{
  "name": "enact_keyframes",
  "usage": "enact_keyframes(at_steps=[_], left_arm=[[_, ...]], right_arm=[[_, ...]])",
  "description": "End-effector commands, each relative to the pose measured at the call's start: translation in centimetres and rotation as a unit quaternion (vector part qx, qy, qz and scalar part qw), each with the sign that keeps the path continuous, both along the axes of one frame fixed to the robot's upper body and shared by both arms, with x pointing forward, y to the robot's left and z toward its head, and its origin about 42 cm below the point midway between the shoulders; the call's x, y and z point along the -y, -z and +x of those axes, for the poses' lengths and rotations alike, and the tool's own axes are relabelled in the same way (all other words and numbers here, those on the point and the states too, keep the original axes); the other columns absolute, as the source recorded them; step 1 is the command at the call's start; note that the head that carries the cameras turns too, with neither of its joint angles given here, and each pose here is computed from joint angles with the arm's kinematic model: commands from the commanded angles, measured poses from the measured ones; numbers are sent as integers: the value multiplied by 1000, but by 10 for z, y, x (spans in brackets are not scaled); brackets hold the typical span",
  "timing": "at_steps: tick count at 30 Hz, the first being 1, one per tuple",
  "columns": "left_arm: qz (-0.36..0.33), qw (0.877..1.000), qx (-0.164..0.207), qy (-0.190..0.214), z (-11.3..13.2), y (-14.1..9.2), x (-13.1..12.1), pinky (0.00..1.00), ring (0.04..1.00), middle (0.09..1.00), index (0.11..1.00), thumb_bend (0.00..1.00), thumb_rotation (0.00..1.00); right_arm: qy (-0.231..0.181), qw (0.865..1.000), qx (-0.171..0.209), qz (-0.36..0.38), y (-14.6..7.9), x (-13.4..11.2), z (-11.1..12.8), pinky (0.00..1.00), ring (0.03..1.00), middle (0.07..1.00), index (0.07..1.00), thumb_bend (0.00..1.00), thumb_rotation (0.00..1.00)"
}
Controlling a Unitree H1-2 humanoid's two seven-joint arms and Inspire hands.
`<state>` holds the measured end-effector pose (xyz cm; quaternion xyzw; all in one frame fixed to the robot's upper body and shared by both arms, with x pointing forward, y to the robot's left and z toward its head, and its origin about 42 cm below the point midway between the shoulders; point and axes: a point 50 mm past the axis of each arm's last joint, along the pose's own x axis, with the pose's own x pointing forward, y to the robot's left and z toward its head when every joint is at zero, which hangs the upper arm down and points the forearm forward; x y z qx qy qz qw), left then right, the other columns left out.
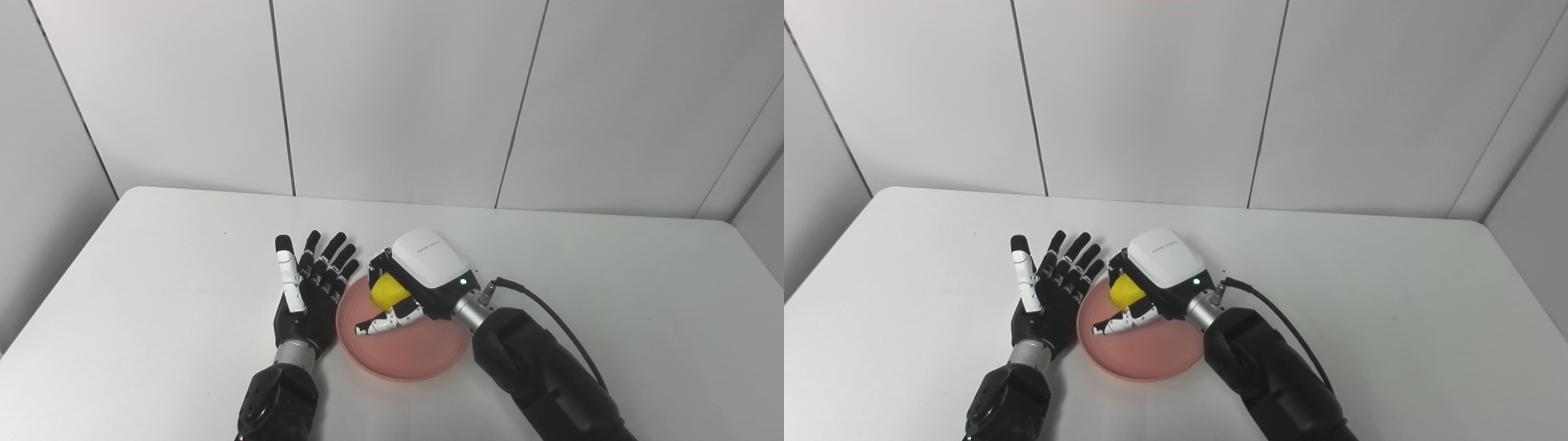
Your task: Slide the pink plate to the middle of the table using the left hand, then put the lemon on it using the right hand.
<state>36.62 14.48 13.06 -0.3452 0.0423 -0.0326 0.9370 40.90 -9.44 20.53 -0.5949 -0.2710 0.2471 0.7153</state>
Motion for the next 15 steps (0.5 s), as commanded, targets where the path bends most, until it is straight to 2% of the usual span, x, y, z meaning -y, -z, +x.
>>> enact_keyframes(at_steps=[1, 2, 5, 15], left_arm=[[-4, 996, -88, 1, -17, 35, 12, 897, 867, 870, 987, 876, 892], [-1, 996, -87, 1, -17, 36, 12, 896, 868, 870, 988, 877, 892], [2, 996, -87, 1, -17, 36, 12, 869, 855, 866, 984, 886, 892], [-4, 996, -85, 3, -16, 35, 13, 893, 875, 896, 981, 878, 899]], right_arm=[[-18, 999, 30, 7, -19, -3, 3, 247, 327, 394, 435, 582, 560], [-18, 999, 30, 9, -17, -2, 3, 249, 330, 396, 435, 582, 558], [-20, 999, 31, 11, -12, 0, 3, 187, 243, 309, 338, 585, 553], [-24, 999, 23, 12, -3, 2, 1, 217, 291, 362, 395, 596, 633]])
